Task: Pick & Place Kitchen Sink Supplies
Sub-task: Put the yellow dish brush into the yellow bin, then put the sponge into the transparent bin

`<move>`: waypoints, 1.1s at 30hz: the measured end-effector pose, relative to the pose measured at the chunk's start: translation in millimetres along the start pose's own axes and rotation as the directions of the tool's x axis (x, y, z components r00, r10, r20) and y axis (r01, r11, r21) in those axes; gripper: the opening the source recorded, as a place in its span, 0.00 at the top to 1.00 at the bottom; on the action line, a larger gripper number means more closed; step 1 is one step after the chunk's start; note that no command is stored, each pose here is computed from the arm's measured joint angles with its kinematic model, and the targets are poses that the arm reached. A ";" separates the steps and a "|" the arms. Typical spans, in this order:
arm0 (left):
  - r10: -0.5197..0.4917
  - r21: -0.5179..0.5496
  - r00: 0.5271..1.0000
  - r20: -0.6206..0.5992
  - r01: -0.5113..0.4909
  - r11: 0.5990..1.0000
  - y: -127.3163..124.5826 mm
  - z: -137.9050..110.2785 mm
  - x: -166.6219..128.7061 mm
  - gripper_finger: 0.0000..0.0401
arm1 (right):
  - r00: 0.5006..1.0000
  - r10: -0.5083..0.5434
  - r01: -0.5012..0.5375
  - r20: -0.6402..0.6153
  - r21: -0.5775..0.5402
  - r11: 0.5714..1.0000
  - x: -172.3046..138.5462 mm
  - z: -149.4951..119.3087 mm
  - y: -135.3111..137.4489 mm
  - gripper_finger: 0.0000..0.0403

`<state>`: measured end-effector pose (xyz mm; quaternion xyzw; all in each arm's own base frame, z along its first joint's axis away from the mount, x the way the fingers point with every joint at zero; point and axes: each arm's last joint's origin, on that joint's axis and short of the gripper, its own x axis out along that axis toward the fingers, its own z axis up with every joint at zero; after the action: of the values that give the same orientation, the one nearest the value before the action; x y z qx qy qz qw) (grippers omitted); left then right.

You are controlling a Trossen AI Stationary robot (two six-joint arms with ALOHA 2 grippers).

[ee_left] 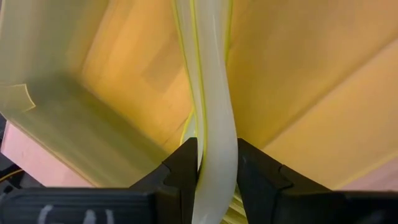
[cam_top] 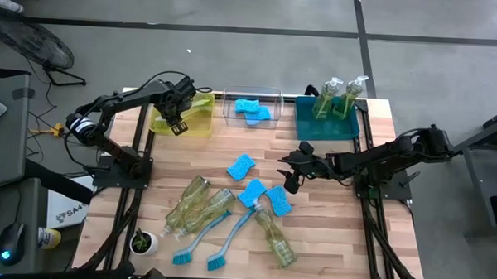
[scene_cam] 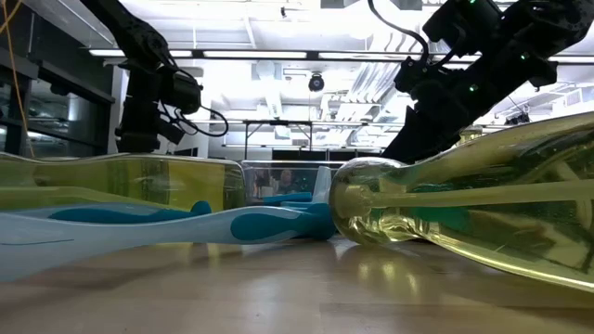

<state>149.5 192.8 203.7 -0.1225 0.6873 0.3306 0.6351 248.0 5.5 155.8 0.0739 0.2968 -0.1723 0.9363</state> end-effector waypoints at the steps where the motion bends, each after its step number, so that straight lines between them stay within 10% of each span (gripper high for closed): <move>1: 0.001 0.000 1.000 0.000 -0.001 1.000 0.0 0.0 0.0 0.76 | 1.000 0.000 0.000 0.000 0.000 1.000 0.0 0.0 -0.1 0.44; 10: -0.009 0.000 1.000 0.003 0.009 1.000 -0.3 0.1 0.0 0.73 | 1.000 0.000 0.000 0.000 0.000 1.000 0.0 0.0 0.0 0.44; 22: 0.011 0.002 1.000 -0.002 -0.011 1.000 0.4 0.0 -0.3 0.40 | 1.000 -0.001 0.001 0.000 -0.003 1.000 0.0 0.0 -0.1 0.44; 33: -0.004 -0.022 0.999 0.052 0.005 1.000 7.3 9.2 -18.8 0.38 | 1.000 0.007 -0.007 -0.003 -0.001 1.000 0.0 -0.1 0.2 0.44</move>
<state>155.5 199.2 224.0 -0.1224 0.6667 0.3400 0.6519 248.0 5.6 155.7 0.0747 0.2978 -0.1687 0.9366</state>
